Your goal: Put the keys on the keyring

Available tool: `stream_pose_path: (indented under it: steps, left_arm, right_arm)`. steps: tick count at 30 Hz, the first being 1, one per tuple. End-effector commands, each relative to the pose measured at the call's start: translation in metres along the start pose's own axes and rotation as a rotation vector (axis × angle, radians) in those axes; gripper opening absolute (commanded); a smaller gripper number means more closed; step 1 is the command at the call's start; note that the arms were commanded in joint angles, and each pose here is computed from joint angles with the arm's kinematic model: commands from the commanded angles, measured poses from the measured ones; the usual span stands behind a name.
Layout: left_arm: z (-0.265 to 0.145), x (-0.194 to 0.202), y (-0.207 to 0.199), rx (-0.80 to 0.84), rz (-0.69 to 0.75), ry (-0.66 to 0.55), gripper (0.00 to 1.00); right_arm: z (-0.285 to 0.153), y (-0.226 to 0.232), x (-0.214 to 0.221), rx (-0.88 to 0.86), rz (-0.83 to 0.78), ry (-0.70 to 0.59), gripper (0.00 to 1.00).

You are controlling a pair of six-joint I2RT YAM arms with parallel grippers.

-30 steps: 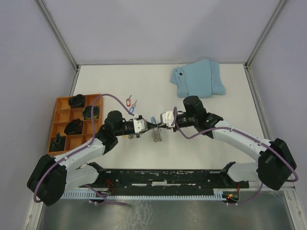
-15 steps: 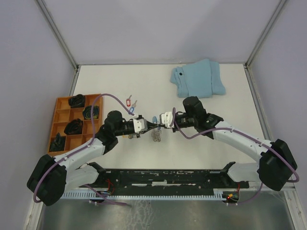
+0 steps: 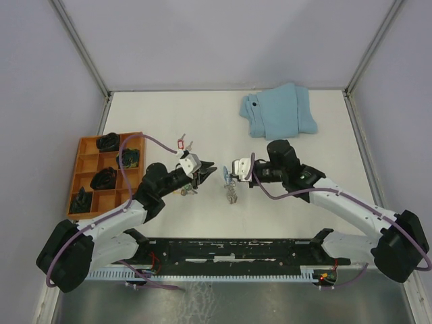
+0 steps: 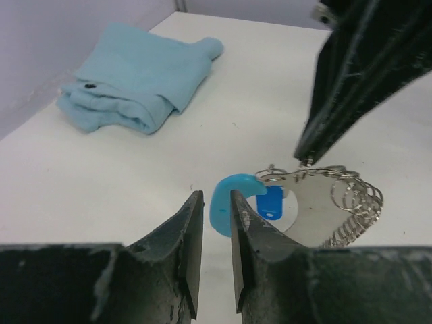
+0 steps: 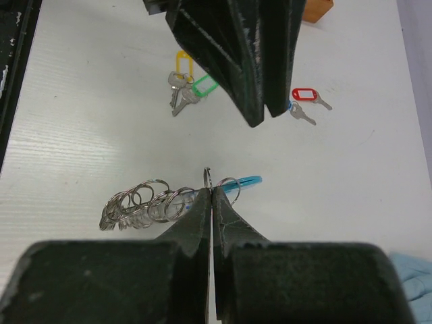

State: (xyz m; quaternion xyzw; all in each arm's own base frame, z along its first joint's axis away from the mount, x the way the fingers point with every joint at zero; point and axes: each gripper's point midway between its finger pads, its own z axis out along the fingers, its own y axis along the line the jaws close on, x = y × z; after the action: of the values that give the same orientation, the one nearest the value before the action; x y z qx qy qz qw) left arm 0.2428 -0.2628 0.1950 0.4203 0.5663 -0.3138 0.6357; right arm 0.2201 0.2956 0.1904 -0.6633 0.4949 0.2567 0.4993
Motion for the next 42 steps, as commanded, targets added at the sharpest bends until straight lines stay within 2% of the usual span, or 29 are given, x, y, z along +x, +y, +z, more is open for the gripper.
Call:
stream_pose_path:
  steps: [1, 7, 12, 15, 21, 27, 42]
  left_arm:
    - [-0.004, -0.015, 0.036, -0.254, -0.204, -0.061, 0.29]
    - [-0.022, 0.012, 0.054, -0.464, -0.459, 0.016, 0.39]
    - [-0.047, 0.046, 0.056, -0.656, -0.692, 0.181, 0.43]
    - [-0.068, 0.065, 0.050, -0.753, -0.781, 0.285, 0.50]
    - [-0.107, 0.092, 0.046, -0.928, -0.832, 0.451, 0.53]
    - [-0.122, 0.119, 0.045, -1.019, -0.813, 0.595, 0.49]
    - [-0.106, 0.149, 0.050, -0.965, -0.707, 0.691, 0.34]
  right_arm:
    - [-0.010, -0.008, -0.009, 0.058, -0.037, -0.022, 0.01]
    - [-0.012, -0.004, -0.004, 0.054, -0.059, -0.016, 0.01]
    - [-0.013, -0.001, -0.004, 0.046, -0.064, -0.019, 0.01]
    - [-0.013, 0.001, -0.004, 0.045, -0.063, -0.019, 0.01]
    - [-0.013, 0.004, -0.004, 0.033, -0.063, -0.028, 0.01]
    - [-0.010, 0.007, -0.006, 0.009, -0.056, -0.048, 0.01]
    - [-0.008, 0.013, -0.011, -0.018, -0.048, -0.078, 0.01]
